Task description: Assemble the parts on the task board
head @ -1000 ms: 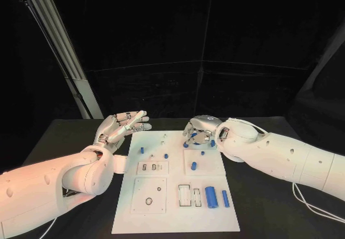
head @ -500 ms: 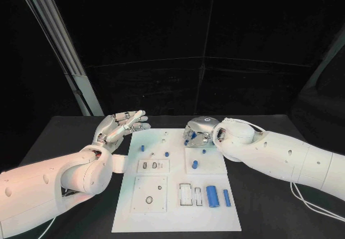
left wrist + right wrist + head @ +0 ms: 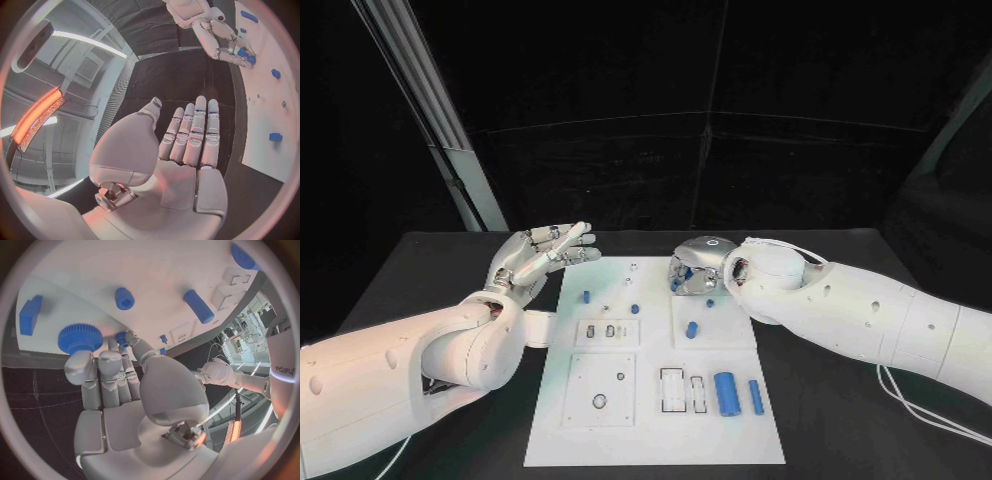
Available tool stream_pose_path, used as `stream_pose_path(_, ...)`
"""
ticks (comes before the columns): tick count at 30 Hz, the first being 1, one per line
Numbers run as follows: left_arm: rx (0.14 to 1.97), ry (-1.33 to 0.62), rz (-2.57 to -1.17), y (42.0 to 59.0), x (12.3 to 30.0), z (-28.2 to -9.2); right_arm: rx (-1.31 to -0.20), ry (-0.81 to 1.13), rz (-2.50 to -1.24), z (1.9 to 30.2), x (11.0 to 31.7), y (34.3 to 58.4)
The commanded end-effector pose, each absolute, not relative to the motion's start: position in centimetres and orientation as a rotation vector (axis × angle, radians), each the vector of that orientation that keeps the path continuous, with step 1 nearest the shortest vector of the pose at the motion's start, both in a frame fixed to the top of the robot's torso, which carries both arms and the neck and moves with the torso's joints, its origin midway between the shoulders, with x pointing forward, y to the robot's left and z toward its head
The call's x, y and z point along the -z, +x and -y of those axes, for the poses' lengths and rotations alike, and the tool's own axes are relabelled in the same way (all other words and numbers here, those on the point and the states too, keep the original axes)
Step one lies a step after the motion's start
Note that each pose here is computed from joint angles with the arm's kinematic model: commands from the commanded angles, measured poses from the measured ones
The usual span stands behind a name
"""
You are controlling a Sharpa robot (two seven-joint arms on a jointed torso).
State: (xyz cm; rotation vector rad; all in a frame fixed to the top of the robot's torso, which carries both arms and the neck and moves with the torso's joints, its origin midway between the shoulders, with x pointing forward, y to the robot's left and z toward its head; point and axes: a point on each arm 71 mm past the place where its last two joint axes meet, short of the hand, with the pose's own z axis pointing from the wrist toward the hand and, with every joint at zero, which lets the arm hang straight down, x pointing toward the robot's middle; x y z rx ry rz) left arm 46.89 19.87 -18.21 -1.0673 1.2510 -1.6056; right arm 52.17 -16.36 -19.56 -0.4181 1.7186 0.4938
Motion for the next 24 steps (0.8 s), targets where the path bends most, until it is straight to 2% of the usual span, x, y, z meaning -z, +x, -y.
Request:
stream_pose_path(1,1.624,-1.064,-1.254,46.9,18.1,-19.8,-0.482,-0.438,-1.729,16.2,19.5,52.2)
stream_pose_path(8,1.626,-1.066,-1.258,46.9,18.1,-19.7,-0.482,-0.428,-1.714,16.1,19.4,52.3)
stream_pose_path(18,1.621,-1.067,-1.258,47.0,18.1,-19.8,-0.554,-0.356,-1.544,15.6,17.9,51.9)
stream_pose_path(24,1.622,-1.067,-1.259,47.0,18.2,-19.8,-0.561,-0.319,-1.507,14.9,17.6,52.3)
